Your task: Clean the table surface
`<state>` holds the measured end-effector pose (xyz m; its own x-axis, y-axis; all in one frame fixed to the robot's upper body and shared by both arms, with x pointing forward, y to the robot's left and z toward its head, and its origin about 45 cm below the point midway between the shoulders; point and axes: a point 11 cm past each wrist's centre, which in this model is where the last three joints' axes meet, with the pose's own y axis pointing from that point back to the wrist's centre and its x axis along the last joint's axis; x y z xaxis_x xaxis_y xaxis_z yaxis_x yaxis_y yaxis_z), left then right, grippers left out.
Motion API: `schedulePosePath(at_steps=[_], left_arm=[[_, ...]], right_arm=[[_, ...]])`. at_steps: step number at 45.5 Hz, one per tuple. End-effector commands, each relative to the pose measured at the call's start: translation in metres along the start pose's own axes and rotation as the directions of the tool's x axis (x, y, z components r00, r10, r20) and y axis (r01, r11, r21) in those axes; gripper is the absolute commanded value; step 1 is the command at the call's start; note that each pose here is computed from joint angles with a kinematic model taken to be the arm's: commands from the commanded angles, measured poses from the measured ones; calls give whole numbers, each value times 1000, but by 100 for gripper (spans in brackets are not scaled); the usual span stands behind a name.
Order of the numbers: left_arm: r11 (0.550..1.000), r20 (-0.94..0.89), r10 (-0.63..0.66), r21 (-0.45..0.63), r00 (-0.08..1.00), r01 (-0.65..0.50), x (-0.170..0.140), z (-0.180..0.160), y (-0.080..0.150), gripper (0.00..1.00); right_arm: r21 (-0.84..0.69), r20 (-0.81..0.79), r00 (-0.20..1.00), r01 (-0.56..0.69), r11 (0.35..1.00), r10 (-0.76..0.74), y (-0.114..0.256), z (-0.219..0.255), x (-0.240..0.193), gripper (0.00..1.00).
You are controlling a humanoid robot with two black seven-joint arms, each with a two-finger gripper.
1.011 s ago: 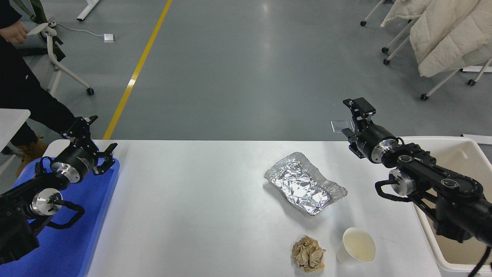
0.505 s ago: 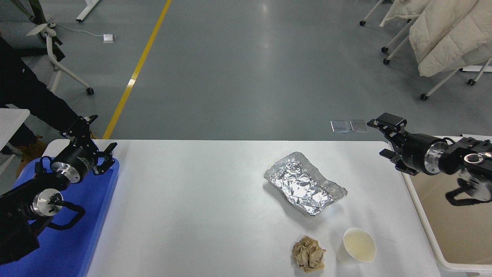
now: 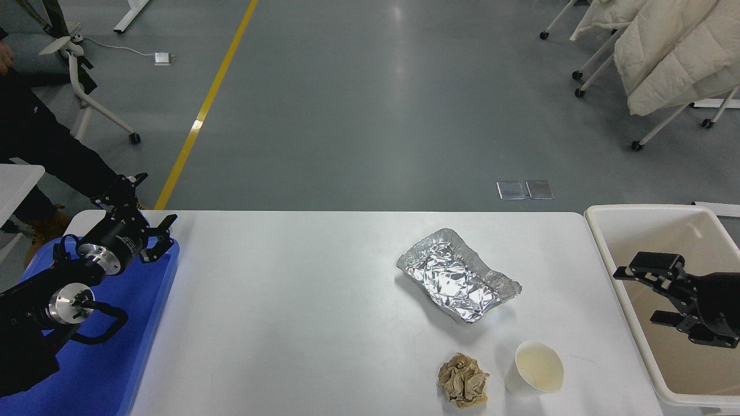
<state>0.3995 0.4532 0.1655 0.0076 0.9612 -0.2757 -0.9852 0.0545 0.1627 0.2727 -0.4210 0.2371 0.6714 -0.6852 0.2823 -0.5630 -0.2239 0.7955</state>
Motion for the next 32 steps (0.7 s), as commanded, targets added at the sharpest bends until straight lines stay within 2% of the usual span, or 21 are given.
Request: schedulePosePath(at_steps=[1, 16, 32], left_arm=[[1000, 0, 0, 0, 1000, 0, 0, 0, 0, 100], [1000, 0, 1, 1, 1000, -1, 0, -1, 0, 100], [1000, 0, 0, 0, 1000, 0, 0, 0, 0, 100]], right_arm=[[2, -53, 993, 109, 994, -108, 4, -1, -30, 100], [-49, -224, 960, 163, 985, -170, -15, 7, -54, 100], [-87, -243, 945, 202, 976, -217, -28, 24, -75, 100]])
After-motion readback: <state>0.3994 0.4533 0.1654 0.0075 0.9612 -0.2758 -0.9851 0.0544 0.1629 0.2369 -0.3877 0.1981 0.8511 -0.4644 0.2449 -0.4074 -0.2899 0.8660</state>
